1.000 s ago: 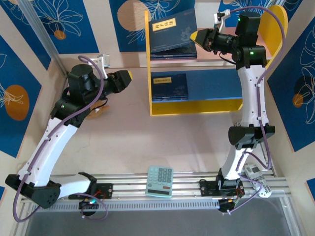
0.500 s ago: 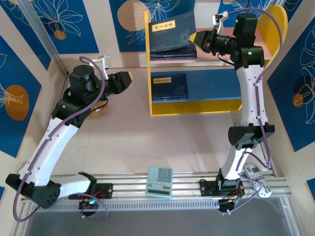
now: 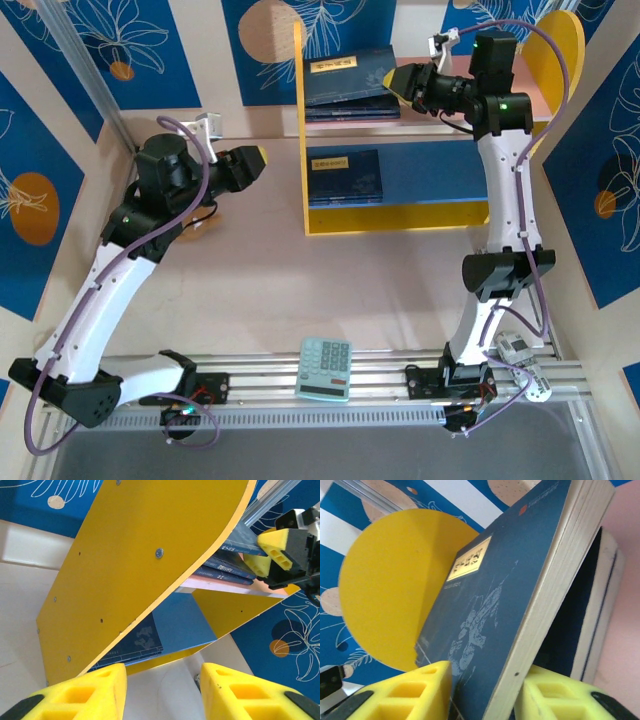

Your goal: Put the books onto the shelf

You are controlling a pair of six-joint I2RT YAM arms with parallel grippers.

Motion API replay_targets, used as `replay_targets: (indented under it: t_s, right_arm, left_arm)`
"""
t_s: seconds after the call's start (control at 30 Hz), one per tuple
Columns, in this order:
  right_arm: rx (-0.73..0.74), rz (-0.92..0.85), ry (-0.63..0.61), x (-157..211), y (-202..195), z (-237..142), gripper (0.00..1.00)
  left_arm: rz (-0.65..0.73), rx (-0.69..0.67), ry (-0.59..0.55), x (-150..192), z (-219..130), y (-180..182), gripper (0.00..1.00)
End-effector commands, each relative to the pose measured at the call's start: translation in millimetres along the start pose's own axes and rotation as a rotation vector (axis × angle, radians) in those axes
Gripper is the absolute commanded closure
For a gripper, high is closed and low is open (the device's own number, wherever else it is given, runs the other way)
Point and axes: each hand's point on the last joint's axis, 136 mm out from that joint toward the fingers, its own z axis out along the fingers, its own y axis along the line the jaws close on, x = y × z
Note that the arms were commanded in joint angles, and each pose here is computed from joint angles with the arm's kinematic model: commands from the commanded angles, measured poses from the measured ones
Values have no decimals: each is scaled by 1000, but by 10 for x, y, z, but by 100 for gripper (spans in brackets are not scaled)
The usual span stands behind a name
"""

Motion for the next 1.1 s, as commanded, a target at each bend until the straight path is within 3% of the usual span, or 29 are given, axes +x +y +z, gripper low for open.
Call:
replay_targets:
  t_s: [0.0,0.47,1.07]
  right_arm:
    - [29,-23,-17,-40,-14,-44,59]
    - [114,-57,-34,-10,-94,-186,46]
    - [228,-168,37,383,-135,-302,45]
  left_arm:
    - [20,-3,-17,-17,-75,-25,57]
    - [24,-13,-19,-16,-81,-5,57]
    - [24,-2,-15,-36,-33,-32,58]
